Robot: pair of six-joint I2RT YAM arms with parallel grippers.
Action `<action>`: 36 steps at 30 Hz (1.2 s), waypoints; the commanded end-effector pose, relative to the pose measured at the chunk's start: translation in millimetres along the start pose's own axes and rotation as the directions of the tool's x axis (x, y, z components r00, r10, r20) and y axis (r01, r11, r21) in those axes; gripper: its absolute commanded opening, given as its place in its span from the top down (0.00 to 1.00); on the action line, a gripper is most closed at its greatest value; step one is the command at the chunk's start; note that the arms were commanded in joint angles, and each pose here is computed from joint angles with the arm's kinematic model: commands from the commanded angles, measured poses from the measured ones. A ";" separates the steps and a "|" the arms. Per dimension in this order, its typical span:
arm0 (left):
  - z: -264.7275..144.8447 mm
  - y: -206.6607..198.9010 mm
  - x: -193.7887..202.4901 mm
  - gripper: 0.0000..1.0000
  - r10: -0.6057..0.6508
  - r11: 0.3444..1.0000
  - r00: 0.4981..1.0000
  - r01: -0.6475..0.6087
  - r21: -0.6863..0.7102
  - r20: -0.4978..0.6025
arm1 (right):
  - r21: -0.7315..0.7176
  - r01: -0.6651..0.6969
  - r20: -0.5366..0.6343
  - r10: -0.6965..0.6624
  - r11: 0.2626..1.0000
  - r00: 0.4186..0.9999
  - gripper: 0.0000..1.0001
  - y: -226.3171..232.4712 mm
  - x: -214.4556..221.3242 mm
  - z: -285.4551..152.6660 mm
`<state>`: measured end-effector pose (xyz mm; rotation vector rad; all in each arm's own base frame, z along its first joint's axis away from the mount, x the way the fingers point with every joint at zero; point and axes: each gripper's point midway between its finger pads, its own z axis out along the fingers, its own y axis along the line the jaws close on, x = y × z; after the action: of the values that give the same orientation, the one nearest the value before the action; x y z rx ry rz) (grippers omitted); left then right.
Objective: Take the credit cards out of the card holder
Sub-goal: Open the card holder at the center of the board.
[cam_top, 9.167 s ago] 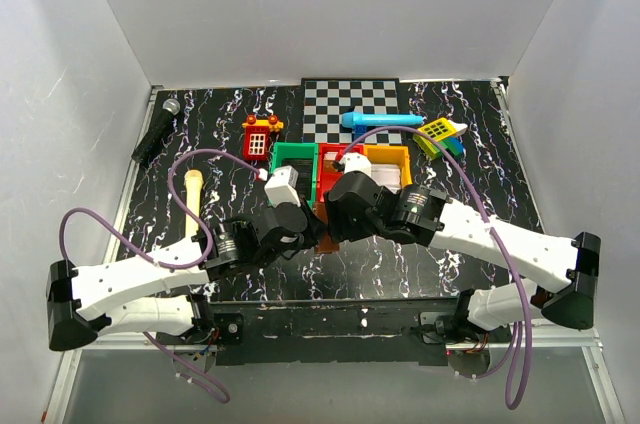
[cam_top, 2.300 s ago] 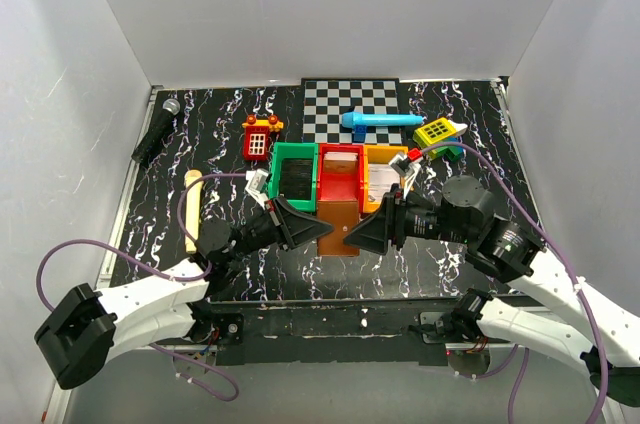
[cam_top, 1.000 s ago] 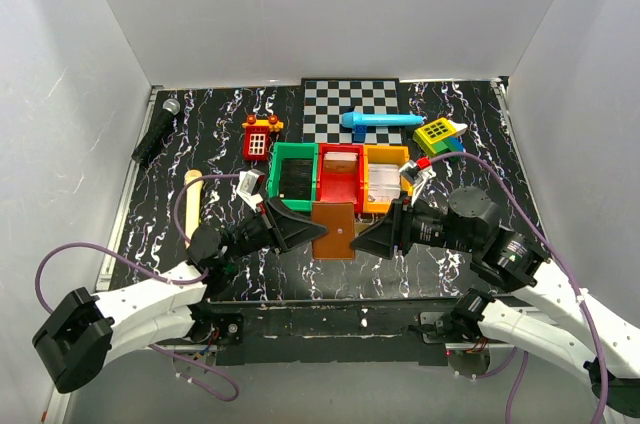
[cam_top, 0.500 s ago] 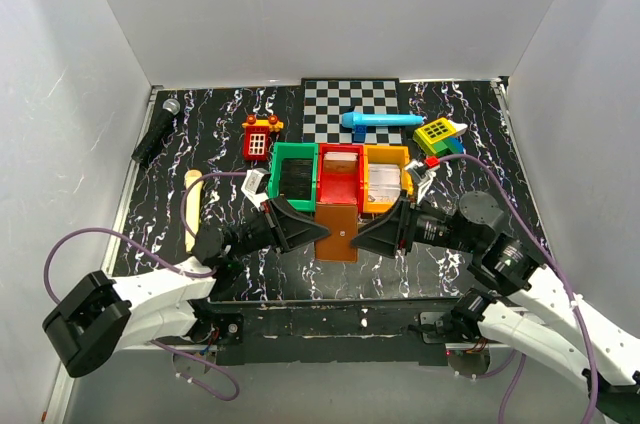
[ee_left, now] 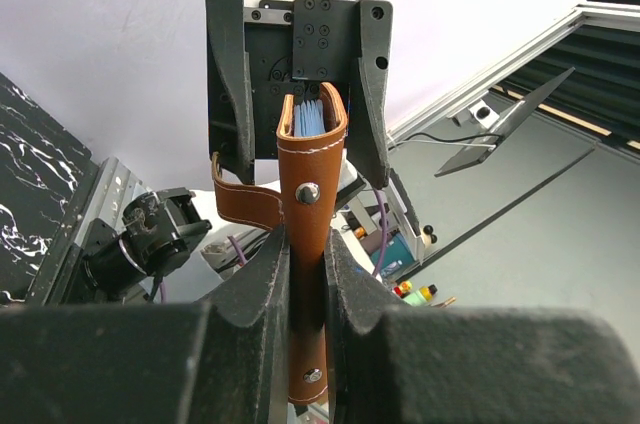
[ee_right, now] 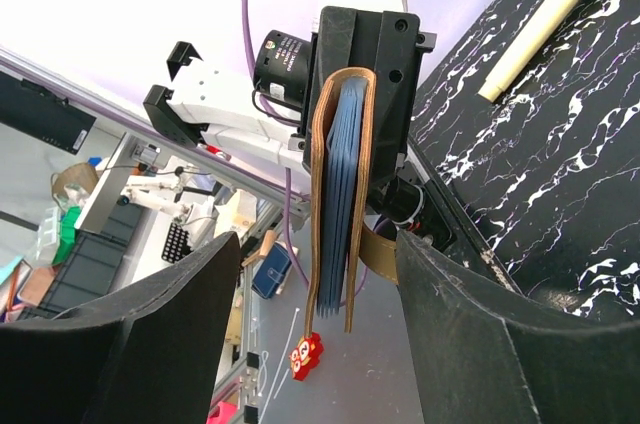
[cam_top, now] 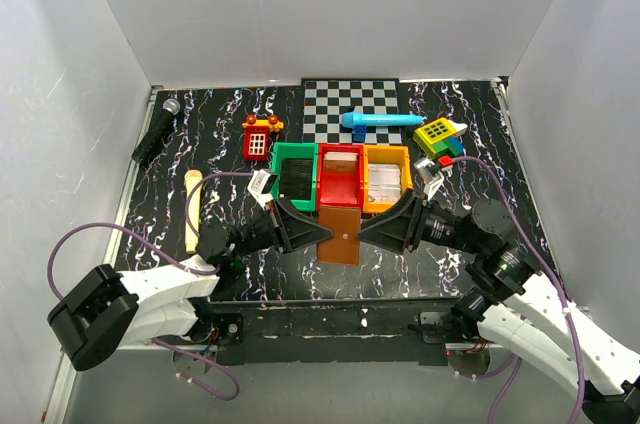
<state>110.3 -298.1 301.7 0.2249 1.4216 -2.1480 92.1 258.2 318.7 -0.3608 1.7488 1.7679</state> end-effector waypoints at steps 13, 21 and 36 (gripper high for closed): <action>-0.8 -56.2 -10.9 1.00 0.103 0.971 0.993 -0.112 0.210 0.051 | -0.055 -0.015 0.070 0.019 0.998 0.997 0.32 1.7 -11.8 -8.4; -1.0 -60.5 -11.7 1.00 0.109 0.968 0.993 -0.118 0.222 0.055 | -0.030 -0.037 0.088 0.039 0.999 0.995 0.33 -7.6 -13.8 -10.7; 7.3 -61.2 -12.4 1.00 0.116 0.967 0.993 -0.120 0.224 0.031 | 0.014 -0.030 0.045 0.029 0.999 0.999 0.39 -11.1 -17.5 -5.6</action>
<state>107.2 -297.5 309.1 0.2409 1.4048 -2.1676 114.6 248.6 296.2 -0.2179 1.8035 1.7725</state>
